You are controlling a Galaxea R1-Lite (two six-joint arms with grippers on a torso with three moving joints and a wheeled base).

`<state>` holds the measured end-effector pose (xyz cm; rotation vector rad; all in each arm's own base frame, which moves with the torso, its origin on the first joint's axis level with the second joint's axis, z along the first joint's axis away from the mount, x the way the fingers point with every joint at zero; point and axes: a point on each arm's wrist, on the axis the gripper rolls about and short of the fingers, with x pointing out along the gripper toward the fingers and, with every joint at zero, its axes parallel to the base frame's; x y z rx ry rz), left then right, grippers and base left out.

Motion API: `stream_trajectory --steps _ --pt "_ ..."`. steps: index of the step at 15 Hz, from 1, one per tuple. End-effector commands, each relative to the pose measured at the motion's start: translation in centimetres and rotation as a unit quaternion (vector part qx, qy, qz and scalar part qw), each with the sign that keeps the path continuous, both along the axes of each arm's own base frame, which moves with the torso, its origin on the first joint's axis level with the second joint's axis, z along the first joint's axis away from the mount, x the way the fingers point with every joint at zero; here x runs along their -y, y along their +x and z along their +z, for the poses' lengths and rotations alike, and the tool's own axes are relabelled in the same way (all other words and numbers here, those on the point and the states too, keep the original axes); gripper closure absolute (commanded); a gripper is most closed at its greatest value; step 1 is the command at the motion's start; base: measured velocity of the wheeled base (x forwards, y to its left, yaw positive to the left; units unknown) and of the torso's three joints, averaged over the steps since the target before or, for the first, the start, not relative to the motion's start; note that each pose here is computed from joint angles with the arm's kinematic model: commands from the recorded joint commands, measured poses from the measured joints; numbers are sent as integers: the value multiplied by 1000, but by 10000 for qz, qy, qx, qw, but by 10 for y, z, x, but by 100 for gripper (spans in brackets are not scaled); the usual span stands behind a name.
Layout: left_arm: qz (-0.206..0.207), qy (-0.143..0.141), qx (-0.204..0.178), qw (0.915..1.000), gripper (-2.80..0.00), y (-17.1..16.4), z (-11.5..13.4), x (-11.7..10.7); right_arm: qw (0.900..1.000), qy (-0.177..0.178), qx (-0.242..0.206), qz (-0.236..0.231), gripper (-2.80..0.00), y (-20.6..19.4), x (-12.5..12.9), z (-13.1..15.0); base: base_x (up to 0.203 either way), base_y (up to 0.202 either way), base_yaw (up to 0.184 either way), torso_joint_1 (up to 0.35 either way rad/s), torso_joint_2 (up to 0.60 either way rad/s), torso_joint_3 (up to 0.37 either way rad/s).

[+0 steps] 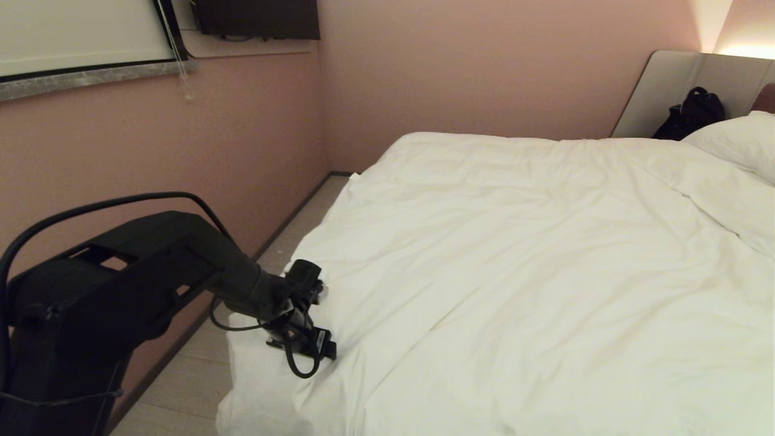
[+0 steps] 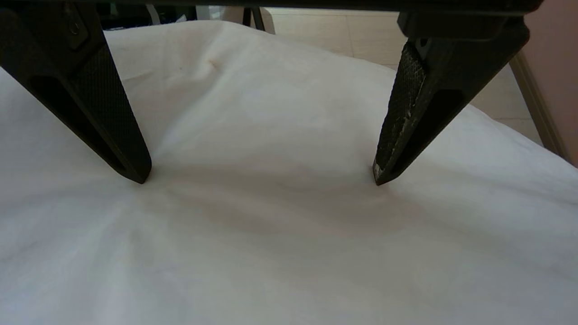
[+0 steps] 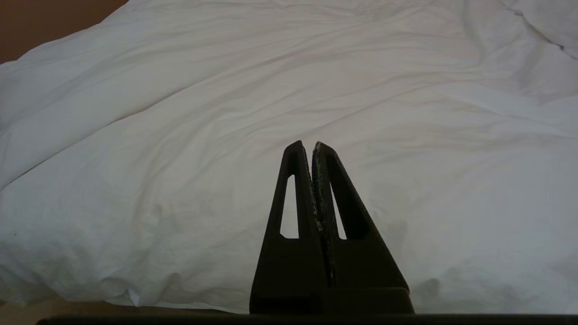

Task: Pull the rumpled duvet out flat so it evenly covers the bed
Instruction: Flatten the corners of the folded blanket

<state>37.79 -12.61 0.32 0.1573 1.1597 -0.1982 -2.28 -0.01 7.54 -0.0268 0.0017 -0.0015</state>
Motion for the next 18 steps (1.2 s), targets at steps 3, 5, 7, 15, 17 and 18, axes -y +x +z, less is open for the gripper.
stream_trajectory --steps 3,5,7,15,17,18 --pt "-27 23 -25 10000 -280 -1 -2 0 10000 -4 -6 0 0 0 0 0 0 0 0 0 0 0" --pt "-42 41 -34 10000 -280 -2 -2 -1 10000 -4 8 0 0 0 0 0 0 0 0 0 0 0" --pt "-53 44 -27 10000 0 -1 -2 0 10000 -4 1 0 0 0 0 0 0 0 0 0 0 0" --pt "-152 88 -31 9998 0 -1 -3 0 10000 -4 4 0 0 0 0 0 0 0 0 0 0 0" --pt "-157 51 -36 9999 0 -3 0 -1 10000 -4 8 0 0 0 0 0 0 0 0 0 0 0" --pt "-125 14 -32 9999 0 -5 3 -1 10000 -4 0 0 0 0 0 0 0 0 0 0 0 0"
